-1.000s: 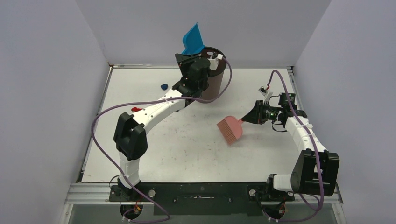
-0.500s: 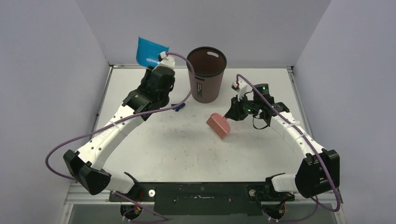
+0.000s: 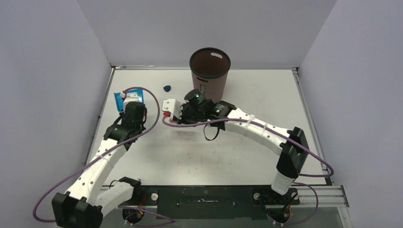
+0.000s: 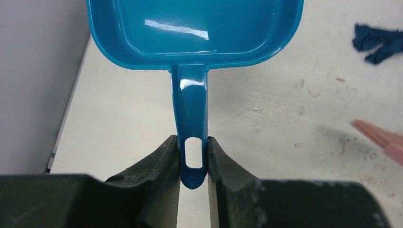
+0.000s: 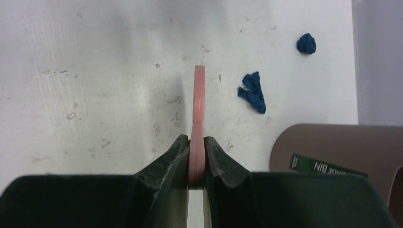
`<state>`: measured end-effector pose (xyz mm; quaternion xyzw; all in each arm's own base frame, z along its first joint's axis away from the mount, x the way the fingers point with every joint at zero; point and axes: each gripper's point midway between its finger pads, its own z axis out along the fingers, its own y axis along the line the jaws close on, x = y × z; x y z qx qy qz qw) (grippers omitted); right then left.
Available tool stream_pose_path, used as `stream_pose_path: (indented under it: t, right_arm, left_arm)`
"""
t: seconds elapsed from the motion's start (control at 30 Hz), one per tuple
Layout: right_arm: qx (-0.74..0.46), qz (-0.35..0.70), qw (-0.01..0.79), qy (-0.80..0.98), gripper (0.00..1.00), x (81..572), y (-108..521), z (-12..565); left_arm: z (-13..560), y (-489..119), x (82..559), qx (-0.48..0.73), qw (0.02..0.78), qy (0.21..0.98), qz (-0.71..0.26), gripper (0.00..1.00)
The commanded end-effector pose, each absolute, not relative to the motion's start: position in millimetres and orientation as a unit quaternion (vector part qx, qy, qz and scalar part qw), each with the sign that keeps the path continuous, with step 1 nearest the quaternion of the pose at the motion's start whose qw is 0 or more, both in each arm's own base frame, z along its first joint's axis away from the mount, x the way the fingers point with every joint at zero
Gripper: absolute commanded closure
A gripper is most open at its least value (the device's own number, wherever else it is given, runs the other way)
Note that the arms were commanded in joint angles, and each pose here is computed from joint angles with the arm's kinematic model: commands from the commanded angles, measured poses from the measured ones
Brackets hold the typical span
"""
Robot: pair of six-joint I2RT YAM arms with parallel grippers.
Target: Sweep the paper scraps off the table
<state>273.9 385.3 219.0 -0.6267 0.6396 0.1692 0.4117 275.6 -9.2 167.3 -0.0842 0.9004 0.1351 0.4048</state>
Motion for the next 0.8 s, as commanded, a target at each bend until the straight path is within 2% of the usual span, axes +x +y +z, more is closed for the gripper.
stream_pose_path:
  t: [0.0,0.1,0.33,0.77]
  right_arm:
    - [-0.663,0.055,0.472,0.578,0.95,307,414,244]
    - [-0.670,0.012,0.502,0.547,0.95,329,437,248]
    - [-0.676,-0.068,0.561,0.473,0.95,390,477,241]
    - [-0.657,-0.112,0.625,0.407,0.95,501,485,197]
  left_arm:
    - [208,18,275,-0.213,0.507,0.827,0.116,1.00]
    - [219,43,253,-0.282,0.536,0.787,0.118,1.00]
    - [234,71,221,-0.353,0.587,0.717,0.129,1.00]
    - [237,62,223,-0.351,0.602,0.711,0.088,1.00]
